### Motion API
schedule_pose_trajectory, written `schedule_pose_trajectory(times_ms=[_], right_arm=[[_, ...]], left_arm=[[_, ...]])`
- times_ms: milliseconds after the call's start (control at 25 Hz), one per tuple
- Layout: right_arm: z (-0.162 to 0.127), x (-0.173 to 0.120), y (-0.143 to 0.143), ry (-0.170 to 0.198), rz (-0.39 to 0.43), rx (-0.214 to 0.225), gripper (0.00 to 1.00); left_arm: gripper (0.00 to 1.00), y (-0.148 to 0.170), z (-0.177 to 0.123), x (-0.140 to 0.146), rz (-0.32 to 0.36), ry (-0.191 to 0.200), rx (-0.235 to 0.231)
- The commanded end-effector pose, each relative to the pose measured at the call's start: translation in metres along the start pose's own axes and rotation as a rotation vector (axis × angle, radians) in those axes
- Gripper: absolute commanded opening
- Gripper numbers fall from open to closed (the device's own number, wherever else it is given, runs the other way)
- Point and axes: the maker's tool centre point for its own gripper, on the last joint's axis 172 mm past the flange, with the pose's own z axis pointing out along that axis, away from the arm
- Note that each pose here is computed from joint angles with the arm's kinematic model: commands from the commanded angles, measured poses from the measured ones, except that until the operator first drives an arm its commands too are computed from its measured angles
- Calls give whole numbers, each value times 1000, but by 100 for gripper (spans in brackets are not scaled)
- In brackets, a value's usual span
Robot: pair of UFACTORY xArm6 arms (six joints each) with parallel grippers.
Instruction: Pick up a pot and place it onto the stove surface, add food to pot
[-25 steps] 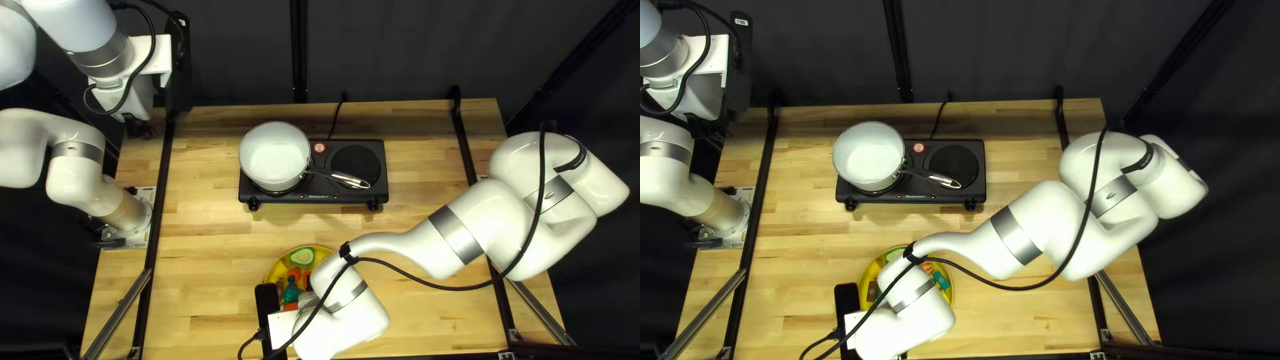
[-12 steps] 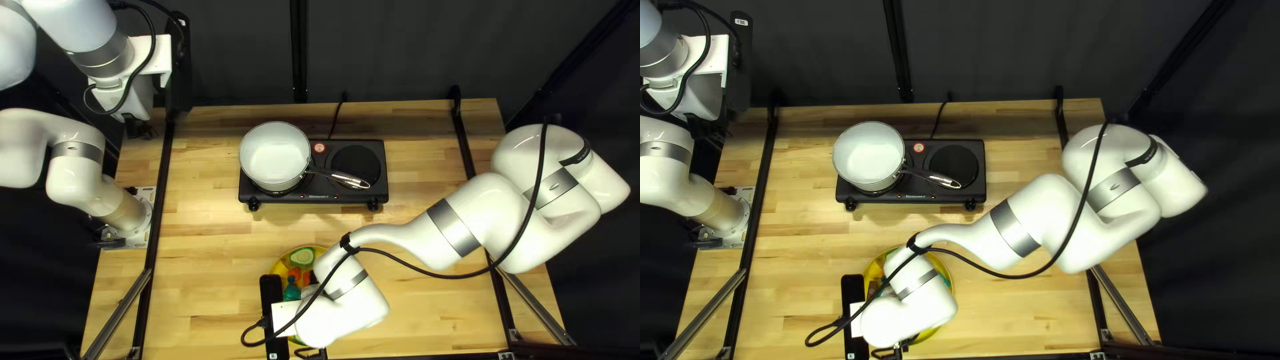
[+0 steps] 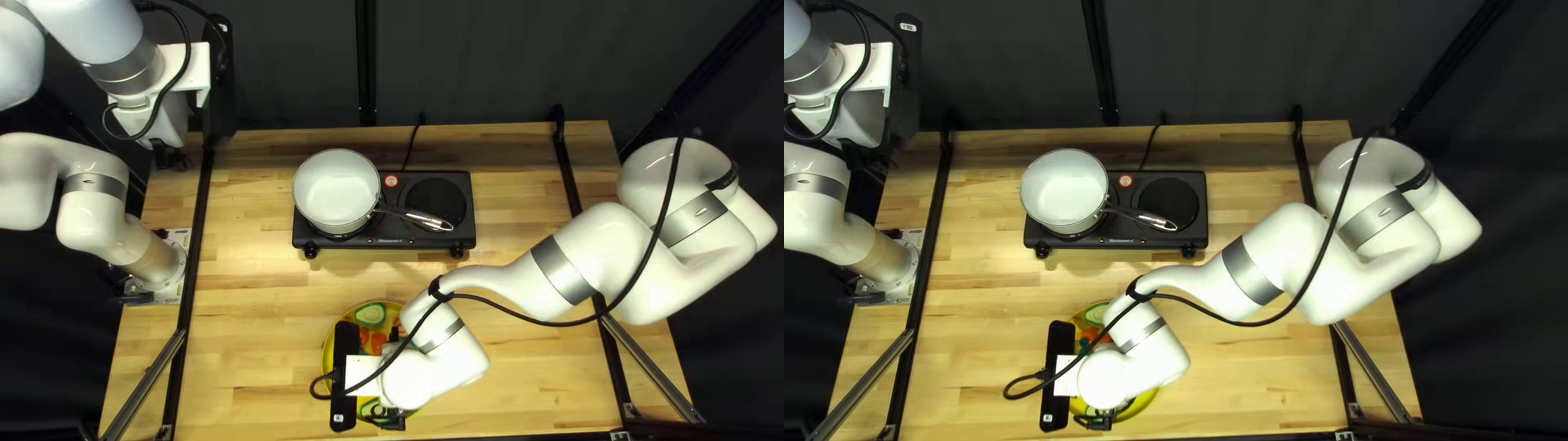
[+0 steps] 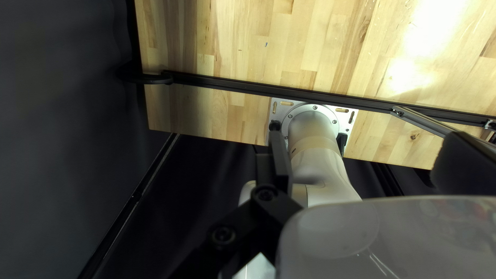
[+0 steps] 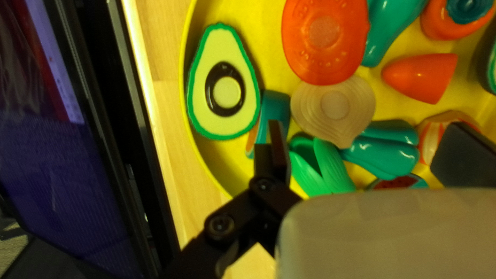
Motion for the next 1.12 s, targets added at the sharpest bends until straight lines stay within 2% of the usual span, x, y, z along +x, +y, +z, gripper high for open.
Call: schedule_pose_trajectory(times_ms=[40,240,600,640,680,1120], right_arm=[[7,1,-6,-32,47,-19,100],[15,1,-6,-53,85,-17,100],[16,2,-2,-39,138,-15,99],[17,3,-1,-37,135,-13,67],[17,3,-1,-36,134,-13,0],[17,3,-1,-36,134,-13,0]], left_arm=[[100,0,0,0,0,0,0],[100,0,0,0,0,0,0],[100,0,0,0,0,0,0],[100,0,0,0,0,0,0],[100,0,0,0,0,0,0],[100,0,0,0,0,0,0]])
